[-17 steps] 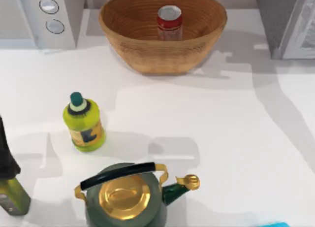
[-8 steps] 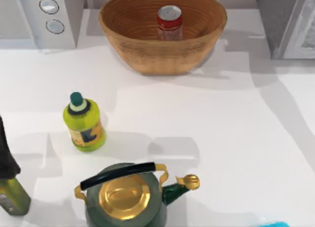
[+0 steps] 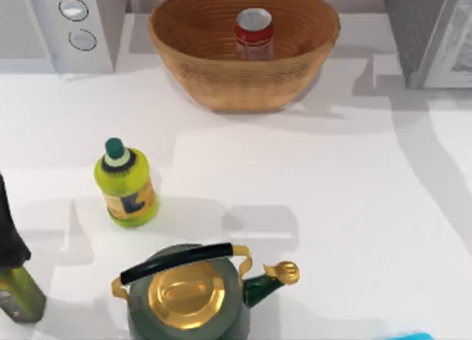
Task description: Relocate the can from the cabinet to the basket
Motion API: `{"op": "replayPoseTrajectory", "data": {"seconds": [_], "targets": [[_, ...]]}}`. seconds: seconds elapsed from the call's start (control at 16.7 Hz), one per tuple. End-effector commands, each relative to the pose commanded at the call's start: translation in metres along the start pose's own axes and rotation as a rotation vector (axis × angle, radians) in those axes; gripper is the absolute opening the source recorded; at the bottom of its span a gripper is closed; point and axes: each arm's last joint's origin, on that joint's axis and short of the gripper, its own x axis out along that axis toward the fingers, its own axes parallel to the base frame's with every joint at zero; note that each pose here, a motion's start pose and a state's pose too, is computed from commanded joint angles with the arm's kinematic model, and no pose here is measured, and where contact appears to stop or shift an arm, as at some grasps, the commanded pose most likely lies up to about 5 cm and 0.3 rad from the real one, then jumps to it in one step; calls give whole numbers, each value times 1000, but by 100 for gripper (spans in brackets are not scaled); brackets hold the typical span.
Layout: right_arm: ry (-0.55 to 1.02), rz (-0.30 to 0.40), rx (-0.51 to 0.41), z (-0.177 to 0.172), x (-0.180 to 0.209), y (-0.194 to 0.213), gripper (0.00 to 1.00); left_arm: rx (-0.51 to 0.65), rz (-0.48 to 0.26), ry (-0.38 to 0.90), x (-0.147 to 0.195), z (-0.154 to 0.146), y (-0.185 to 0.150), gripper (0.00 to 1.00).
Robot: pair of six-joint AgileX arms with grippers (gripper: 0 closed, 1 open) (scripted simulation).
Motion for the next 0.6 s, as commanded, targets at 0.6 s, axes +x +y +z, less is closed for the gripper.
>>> {"op": "replayPoseTrajectory", "data": {"seconds": [0.6], "targets": [[13, 14, -4, -137, -97, -52, 100, 0, 0, 0, 0, 0, 0, 100]]}}
